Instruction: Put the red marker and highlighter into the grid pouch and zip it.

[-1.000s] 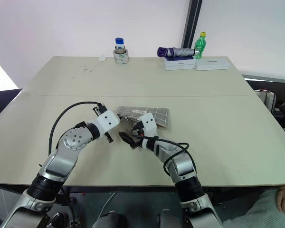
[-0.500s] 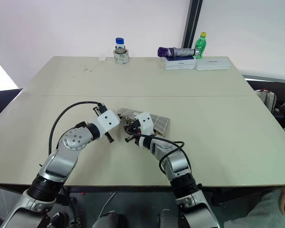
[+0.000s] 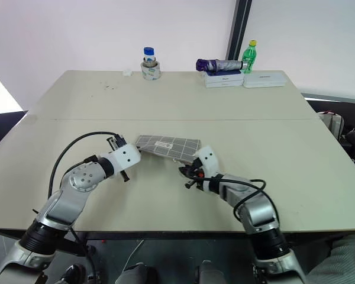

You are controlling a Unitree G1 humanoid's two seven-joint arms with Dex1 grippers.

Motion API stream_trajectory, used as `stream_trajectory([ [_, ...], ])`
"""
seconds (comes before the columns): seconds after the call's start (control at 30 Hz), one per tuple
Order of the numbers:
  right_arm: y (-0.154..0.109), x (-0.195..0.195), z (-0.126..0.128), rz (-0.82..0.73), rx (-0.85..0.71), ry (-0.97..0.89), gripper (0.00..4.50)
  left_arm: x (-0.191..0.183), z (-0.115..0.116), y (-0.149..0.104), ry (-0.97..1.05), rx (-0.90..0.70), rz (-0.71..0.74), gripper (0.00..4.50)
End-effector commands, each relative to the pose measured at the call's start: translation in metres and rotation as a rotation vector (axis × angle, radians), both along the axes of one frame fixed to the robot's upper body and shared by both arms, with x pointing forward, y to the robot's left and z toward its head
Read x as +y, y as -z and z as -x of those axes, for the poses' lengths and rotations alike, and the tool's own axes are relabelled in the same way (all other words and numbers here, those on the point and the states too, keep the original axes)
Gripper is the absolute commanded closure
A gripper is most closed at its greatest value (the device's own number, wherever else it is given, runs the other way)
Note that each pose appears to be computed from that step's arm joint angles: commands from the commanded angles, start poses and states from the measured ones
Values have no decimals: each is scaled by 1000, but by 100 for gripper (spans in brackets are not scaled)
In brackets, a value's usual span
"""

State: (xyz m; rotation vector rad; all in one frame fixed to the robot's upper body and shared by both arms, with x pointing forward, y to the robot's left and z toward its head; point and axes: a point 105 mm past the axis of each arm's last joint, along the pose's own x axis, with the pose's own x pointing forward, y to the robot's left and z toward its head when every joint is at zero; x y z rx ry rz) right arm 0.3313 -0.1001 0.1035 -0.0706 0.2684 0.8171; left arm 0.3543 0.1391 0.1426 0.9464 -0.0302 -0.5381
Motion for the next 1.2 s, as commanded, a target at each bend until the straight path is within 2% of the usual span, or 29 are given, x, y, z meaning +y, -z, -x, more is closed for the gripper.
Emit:
stream_trajectory([
  [0.03, -9, -30, -8, 37, -51, 55, 447, 20, -4, -11, -56, -45, 1, 450],
  [0.1, -6, -49, -15, 110, -72, 94, 447, 23, -5, -10, -65, -42, 12, 450],
  [0.2, -9, -56, -24, 131, -102, 120, 447, 21, -5, -9, -67, 12, 133, 450],
  [0.27, -14, -46, -23, 57, -84, 83, 447, 15, -3, -7, -46, 68, 237, 450],
  [0.3, -17, -41, -22, 35, -81, 60, 391, 13, -2, -6, -44, 89, 285, 376],
  [0.33, -20, -37, -20, 22, -85, 33, 360, 12, -1, -7, -43, 102, 327, 345],
  [0.43, -21, -37, -22, 64, -120, 34, 205, 10, 0, -11, -34, 104, 416, 192],
  [0.53, -23, -47, -21, 115, -137, 18, 37, 1, 15, -14, 69, 142, 483, 35],
  [0.57, -23, -50, -19, 124, -130, 2, 2, -1, 22, -14, 102, 145, 484, 1],
  [0.63, -23, -53, -12, 146, -106, -43, 2, -2, 31, -14, 132, 166, 512, 1],
  [0.73, -19, -55, 14, 222, -56, -181, 2, 4, 51, -19, 154, 188, 596, 1],
  [0.87, -45, -65, 13, 156, -126, -153, 2, 26, 74, -23, 146, 227, 683, 1],
  [0.97, -58, -80, 9, 154, -218, -124, 2, 49, 86, -29, 134, 207, 681, 1],
  [1.1, -52, -102, 14, 230, -231, -151, 2, 97, 92, -19, 11, 220, 630, 1],
  [1.2, -49, -113, 11, 242, -215, -136, 2, 124, 93, -16, -62, 204, 644, 1],
])
